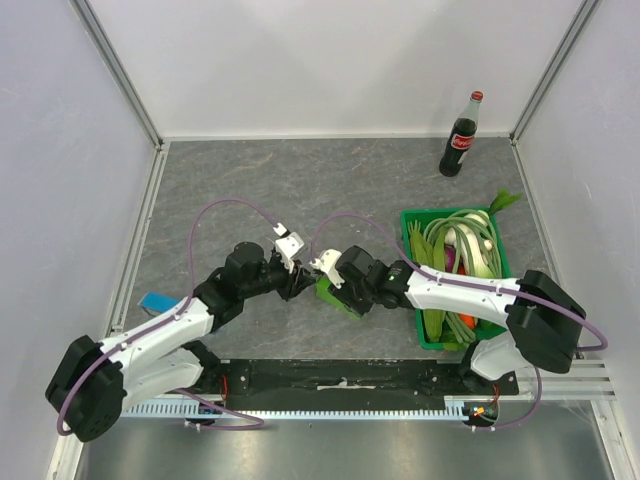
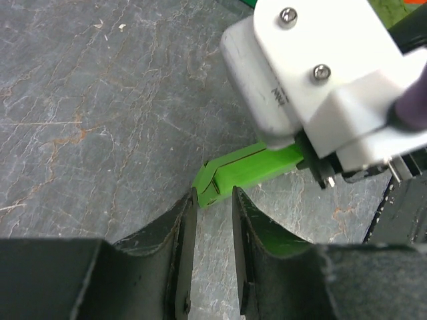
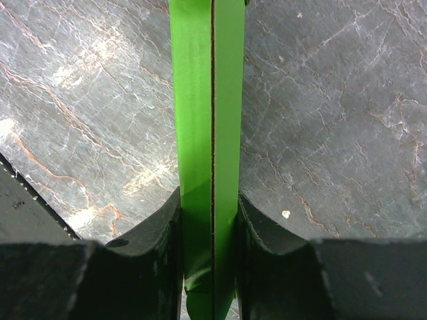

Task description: Fold the paper box

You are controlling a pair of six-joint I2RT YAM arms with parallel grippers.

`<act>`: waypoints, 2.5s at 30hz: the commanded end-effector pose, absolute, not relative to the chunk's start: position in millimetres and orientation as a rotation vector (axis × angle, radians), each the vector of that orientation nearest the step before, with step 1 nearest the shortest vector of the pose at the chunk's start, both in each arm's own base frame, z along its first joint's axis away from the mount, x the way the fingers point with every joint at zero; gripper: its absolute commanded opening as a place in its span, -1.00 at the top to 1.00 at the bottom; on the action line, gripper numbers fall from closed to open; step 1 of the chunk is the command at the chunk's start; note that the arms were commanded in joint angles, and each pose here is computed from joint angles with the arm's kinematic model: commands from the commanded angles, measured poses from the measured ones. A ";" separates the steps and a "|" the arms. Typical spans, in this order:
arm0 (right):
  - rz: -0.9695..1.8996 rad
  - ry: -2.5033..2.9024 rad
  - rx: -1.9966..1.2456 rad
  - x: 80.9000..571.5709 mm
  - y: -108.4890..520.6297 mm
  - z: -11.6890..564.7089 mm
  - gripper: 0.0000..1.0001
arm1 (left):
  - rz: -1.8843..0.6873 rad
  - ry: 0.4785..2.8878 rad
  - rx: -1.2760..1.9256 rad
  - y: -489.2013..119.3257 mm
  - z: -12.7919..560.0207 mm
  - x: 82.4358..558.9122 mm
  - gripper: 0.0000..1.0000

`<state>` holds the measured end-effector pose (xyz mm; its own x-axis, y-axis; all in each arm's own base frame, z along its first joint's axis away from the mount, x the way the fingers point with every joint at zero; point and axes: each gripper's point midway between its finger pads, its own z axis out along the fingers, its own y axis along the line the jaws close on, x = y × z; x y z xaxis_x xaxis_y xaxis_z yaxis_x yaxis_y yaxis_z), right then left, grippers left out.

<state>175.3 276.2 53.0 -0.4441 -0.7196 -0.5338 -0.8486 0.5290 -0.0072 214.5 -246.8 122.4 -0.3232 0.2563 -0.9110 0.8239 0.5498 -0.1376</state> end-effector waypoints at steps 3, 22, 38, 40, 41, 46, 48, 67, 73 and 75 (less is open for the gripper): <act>0.405 2.272 -1.207 178.9 277.3 60.9 0.67 | -0.757 1.800 0.846 -244.1 133.2 216.4 0.34; 0.451 2.250 -1.236 176.1 283.6 64.9 0.67 | -0.911 1.757 0.938 -265.6 131.3 216.0 0.41; 0.466 2.245 -1.254 174.3 286.2 62.9 0.70 | -0.869 1.777 0.864 -266.6 135.3 232.8 0.70; 0.454 2.245 -1.256 174.7 285.8 61.9 0.70 | -0.873 1.783 0.852 -267.6 137.7 234.2 0.77; 0.447 2.247 -1.262 174.0 285.9 60.0 0.70 | -0.876 1.790 0.843 -267.5 138.6 234.5 0.80; 0.425 2.251 -1.262 175.0 284.9 57.8 0.71 | -0.919 1.854 0.784 -269.7 137.0 233.3 0.96; 0.421 2.254 -1.266 174.8 284.9 56.7 0.71 | -0.930 1.878 0.765 -270.1 136.6 232.3 0.96; 0.391 2.272 -1.265 176.6 284.0 50.8 0.74 | -0.957 2.017 0.685 -269.8 119.5 218.9 0.95; 0.396 2.265 -1.264 176.6 284.4 52.8 0.75 | -0.844 2.025 0.668 -258.8 103.6 217.7 0.96; 0.394 2.265 -1.266 176.3 284.5 52.3 0.74 | -0.805 2.038 0.669 -255.4 99.8 218.3 0.95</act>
<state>175.1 280.2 52.9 -0.4458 -0.6994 -0.5587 -0.8469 0.5316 0.0103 218.7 -258.7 103.1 -0.5248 0.1699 -0.8341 0.7149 0.6199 -0.3235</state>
